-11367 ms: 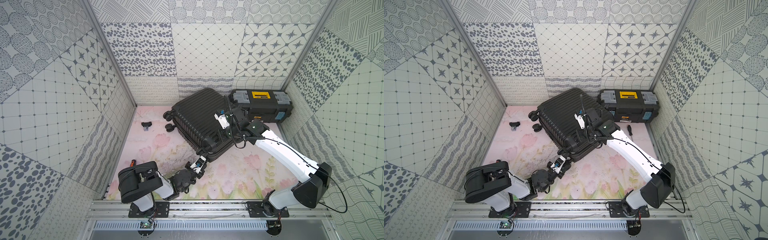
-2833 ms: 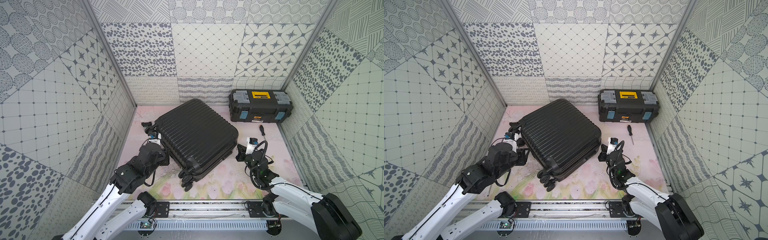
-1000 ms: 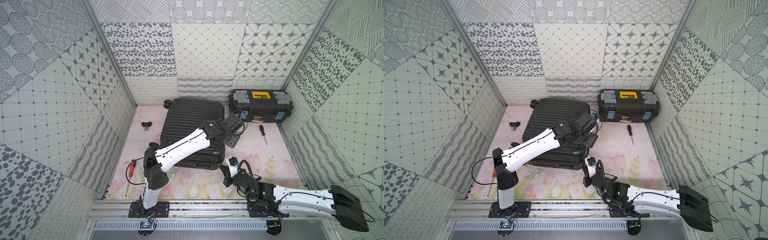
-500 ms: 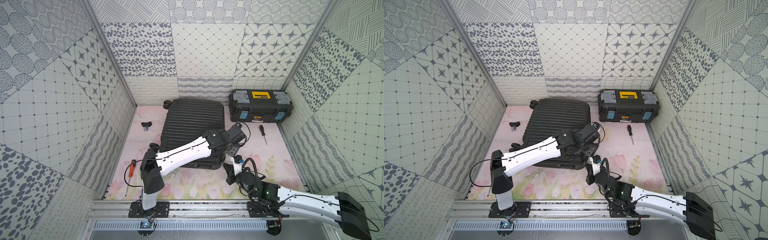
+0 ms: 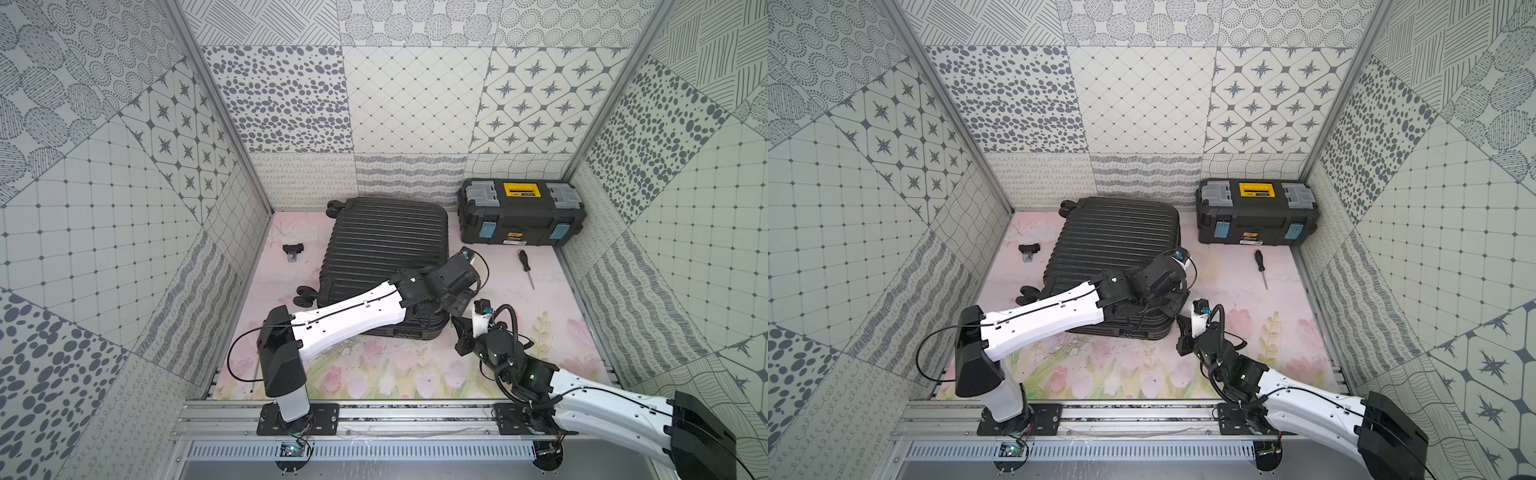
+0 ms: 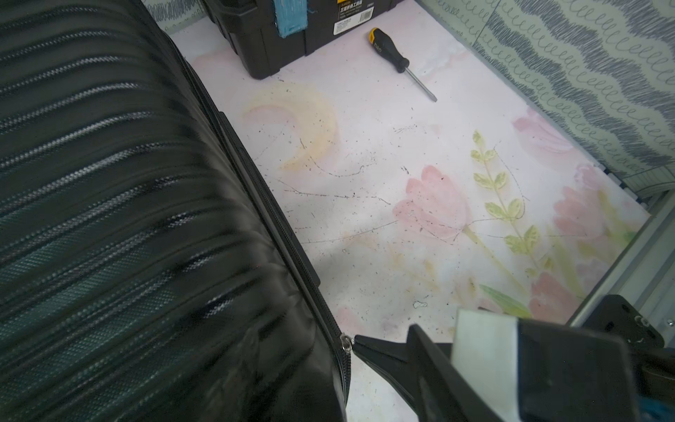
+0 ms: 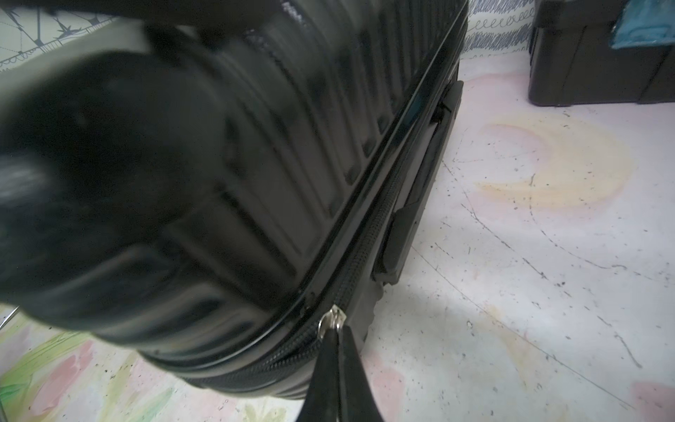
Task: Open the suitcase zippers
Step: Unzip the zipper on the suitcase, then adjust the suitcase at the center of the board, then unzip the zipper on the suitcase.
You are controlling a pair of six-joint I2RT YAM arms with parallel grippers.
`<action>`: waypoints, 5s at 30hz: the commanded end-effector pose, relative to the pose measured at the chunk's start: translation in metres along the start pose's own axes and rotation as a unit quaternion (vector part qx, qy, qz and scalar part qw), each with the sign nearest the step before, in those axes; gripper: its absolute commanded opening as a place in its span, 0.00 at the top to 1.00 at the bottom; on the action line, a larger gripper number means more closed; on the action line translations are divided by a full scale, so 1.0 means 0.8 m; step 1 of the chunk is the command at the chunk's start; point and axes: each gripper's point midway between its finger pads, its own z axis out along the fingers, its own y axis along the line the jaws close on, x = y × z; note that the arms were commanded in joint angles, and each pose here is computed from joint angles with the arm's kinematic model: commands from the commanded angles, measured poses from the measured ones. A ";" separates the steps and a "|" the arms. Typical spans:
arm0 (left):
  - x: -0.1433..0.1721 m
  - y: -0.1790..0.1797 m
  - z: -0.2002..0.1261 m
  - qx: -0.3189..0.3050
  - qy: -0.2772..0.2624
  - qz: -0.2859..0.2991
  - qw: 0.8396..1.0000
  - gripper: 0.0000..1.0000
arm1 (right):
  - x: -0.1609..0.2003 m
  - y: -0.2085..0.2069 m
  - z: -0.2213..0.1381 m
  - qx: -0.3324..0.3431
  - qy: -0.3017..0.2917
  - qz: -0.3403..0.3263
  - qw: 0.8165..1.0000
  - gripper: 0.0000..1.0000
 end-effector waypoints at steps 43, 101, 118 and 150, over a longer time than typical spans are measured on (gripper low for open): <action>0.052 0.552 -0.149 -0.380 -0.044 -0.399 0.833 0.24 | -0.014 0.073 0.045 -0.146 0.011 -0.120 0.982 1.00; 0.138 0.126 -0.100 -0.121 0.097 -0.190 0.969 0.29 | 0.001 0.102 0.055 -0.085 0.002 -0.147 0.986 1.00; 0.156 0.132 -0.114 -0.108 0.091 -0.194 0.971 0.29 | -0.027 0.063 0.073 -0.093 -0.022 -0.146 0.985 1.00; 0.177 0.141 -0.149 -0.095 0.095 -0.115 0.984 0.31 | -0.154 -0.130 0.145 0.109 -0.075 -0.021 0.991 1.00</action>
